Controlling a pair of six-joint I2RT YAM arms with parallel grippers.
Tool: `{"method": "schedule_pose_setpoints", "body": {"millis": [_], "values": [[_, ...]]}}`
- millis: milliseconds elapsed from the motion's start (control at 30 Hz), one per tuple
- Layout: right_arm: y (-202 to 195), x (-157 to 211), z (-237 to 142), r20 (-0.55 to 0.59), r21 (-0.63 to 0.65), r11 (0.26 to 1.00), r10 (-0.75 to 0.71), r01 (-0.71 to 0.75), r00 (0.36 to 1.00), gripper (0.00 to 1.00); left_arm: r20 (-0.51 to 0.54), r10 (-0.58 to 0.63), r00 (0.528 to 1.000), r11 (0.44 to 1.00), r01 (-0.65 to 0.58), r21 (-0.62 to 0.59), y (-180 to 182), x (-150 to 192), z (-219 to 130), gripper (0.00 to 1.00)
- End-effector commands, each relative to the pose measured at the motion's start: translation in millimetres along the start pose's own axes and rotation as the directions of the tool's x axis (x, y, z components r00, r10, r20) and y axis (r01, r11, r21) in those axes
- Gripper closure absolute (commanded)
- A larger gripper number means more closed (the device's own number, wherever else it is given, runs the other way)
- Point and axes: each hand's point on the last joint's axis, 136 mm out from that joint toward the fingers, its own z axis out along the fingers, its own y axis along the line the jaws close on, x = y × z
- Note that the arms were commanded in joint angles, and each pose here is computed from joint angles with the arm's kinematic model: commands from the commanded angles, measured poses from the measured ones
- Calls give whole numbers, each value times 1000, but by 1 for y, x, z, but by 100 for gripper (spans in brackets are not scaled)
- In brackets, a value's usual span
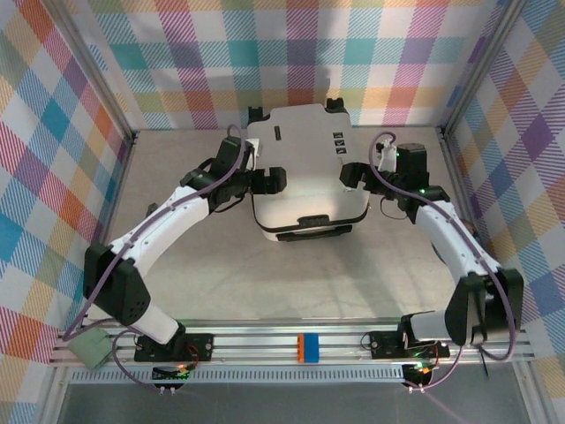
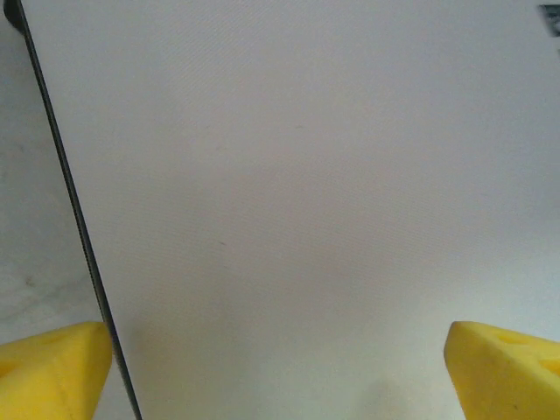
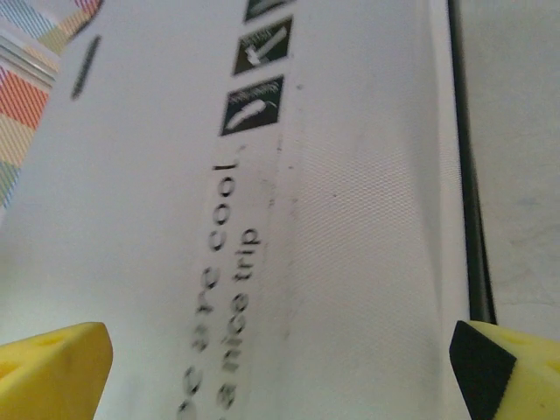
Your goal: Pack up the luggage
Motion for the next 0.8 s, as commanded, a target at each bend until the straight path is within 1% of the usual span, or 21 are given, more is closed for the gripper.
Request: {"method": "schedule_pose_setpoints", "body": {"millis": [0,100,167,233,300,367,433,500,567,600,633,700,767], "values": [[10,-33,-49,124,65,996,-65,57,990,1,199,58,978,998,-51,-41,3,-50,-78,0],[7,-45,-73,143,127,989,-91,73,985,1,259,48,965,994,-20,-111,27,-60,-114,0],[-2,-45,-84,151,180,982,-84,56,985,1,279,34,960,980,24,-200,51,-60,-132,0],[-7,-41,-93,191,204,977,-95,55,977,1,297,24,955,961,59,-268,72,-56,-146,0],[-13,-36,-102,245,228,972,-111,54,963,1,344,8,939,950,100,-294,86,-52,-157,0],[-26,-29,-109,285,276,961,-111,30,952,1,407,-22,913,942,156,-298,99,-47,-168,0],[-36,-22,-114,307,313,950,-120,19,944,1,464,-11,886,936,173,-307,110,-42,-175,0],[-48,-14,-115,319,355,935,-127,6,939,1,530,7,848,915,208,-345,127,-33,-181,0],[-56,-9,-114,323,377,926,-148,16,935,1,571,12,821,868,275,-413,152,-21,-185,0],[-61,-5,-112,323,388,921,-151,15,934,1,607,16,795,838,321,-442,165,-18,-188,0],[-64,-2,-111,324,394,919,-151,13,934,1,622,45,781,822,325,-468,174,-15,-185,0],[-76,3,-110,336,412,911,-136,-16,932,1,621,109,776,818,285,-499,186,-5,-166,0],[-85,7,-108,348,419,907,-123,-37,929,1,589,133,797,784,279,-555,205,10,-147,0]]}}
